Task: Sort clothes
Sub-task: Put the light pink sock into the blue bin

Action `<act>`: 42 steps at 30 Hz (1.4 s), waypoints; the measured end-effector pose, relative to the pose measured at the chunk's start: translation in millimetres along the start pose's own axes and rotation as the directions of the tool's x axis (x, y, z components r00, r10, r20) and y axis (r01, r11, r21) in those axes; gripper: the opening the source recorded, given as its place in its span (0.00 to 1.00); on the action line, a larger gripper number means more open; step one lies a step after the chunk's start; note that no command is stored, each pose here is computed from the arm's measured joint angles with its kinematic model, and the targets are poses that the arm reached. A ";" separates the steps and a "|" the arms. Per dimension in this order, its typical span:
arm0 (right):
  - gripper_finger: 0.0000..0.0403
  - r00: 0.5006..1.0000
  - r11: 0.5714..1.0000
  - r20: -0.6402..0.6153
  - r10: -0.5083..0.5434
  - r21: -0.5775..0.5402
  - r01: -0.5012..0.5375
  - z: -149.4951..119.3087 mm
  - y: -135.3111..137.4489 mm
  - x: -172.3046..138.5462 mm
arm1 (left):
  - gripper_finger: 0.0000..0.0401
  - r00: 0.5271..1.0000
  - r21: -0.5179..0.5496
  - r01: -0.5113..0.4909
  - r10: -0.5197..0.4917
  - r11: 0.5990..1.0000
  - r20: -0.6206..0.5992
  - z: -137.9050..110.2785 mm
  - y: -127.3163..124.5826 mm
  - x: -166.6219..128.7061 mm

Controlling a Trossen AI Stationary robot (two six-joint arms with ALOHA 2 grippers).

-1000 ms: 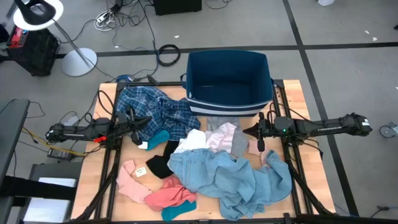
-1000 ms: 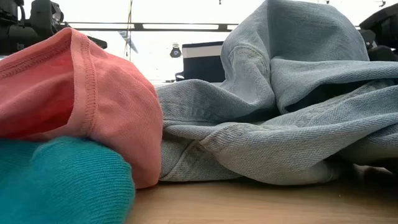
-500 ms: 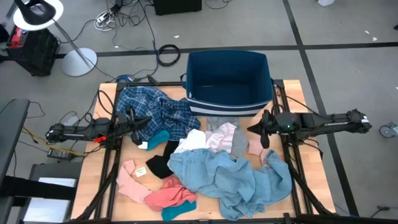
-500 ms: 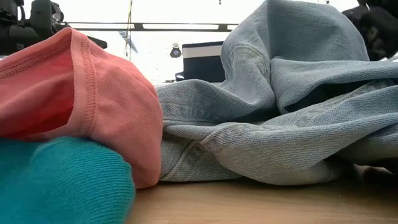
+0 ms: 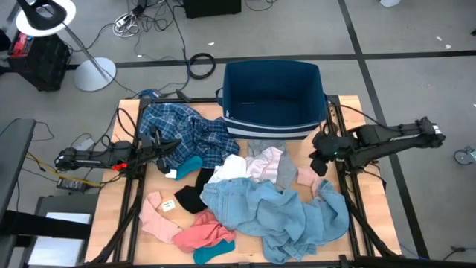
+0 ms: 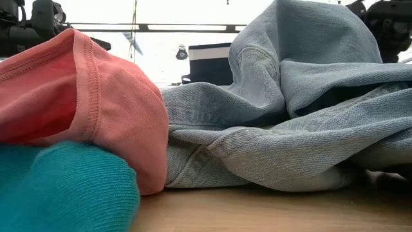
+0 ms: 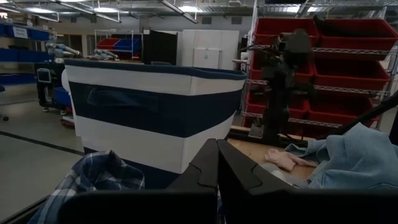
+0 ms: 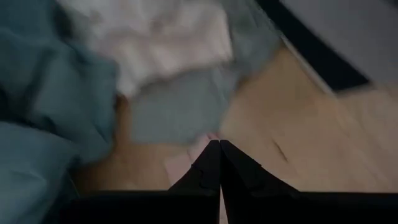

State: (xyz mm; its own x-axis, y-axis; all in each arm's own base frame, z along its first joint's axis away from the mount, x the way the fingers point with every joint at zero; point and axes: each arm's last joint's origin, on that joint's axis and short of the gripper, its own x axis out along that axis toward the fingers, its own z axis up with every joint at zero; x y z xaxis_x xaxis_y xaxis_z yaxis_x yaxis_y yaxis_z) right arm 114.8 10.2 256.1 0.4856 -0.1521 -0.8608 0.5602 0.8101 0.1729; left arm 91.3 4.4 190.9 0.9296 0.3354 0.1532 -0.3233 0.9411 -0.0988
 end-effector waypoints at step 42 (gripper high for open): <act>0.46 0.925 0.976 -0.313 -0.216 -0.058 0.208 -9.7 56.8 89.7 | 0.01 1.000 0.000 0.001 -0.001 1.000 0.000 0.0 0.0 0.0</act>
State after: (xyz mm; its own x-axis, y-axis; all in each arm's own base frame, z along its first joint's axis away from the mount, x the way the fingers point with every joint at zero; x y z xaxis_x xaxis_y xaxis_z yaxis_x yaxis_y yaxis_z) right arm 183.7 48.1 184.0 0.1179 -0.1383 -0.9834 0.6092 0.7921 -0.0384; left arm 91.3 4.4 190.9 0.9297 0.3348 0.1532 -0.3227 0.9413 -0.0987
